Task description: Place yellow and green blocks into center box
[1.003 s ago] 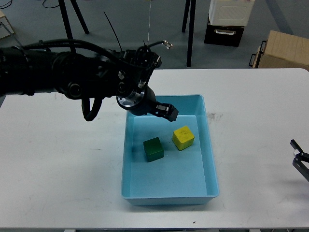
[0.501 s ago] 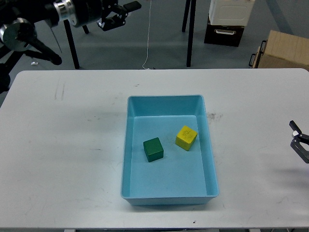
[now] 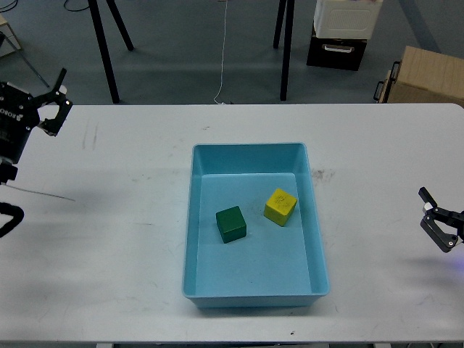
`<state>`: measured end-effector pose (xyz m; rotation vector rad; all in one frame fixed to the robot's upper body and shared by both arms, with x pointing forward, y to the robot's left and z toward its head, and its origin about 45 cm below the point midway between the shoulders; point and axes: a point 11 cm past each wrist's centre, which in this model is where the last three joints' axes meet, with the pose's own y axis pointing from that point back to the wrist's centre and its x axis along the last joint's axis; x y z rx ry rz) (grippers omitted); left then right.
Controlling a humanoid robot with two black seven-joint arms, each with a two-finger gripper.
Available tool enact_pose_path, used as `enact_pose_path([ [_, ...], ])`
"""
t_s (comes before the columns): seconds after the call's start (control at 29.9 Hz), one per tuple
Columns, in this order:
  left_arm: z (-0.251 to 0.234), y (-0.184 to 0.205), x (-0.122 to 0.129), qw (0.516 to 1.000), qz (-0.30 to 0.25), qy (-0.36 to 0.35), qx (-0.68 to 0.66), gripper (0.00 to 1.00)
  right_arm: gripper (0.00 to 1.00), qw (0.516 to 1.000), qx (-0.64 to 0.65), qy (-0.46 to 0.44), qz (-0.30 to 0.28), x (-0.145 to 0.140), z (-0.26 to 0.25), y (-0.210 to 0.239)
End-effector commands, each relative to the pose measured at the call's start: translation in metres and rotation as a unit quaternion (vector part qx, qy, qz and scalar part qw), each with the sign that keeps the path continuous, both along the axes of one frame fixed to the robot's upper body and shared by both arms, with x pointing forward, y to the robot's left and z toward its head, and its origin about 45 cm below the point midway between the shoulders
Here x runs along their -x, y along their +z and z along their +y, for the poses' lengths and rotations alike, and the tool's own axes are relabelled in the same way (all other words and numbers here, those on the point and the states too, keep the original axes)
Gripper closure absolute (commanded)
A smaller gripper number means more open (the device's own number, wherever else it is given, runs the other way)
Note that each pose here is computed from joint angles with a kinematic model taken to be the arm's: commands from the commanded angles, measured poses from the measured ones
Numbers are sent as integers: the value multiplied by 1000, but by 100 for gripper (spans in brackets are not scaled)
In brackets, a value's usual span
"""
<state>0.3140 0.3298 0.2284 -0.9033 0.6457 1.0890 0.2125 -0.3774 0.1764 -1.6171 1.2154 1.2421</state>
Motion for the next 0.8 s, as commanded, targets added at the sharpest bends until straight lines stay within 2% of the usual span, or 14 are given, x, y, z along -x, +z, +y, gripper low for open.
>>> enact_pose_path([
  [0.0,-9,-24,50,997,25,30,64,3,0,999,-25,-19,7,14,7,-8],
  [0.17,-5,-49,93,990,72,49,114,3,0,996,-64,-56,21,30,17,-24],
  [0.37,-17,-59,118,985,101,41,131,3,0,996,-76,-45,17,36,31,-19],
  [0.57,-30,-68,126,978,119,30,170,2,0,996,-72,-52,13,35,26,-17],
  [0.77,-35,-67,123,978,117,20,172,2,0,996,-63,-56,12,35,19,-15],
])
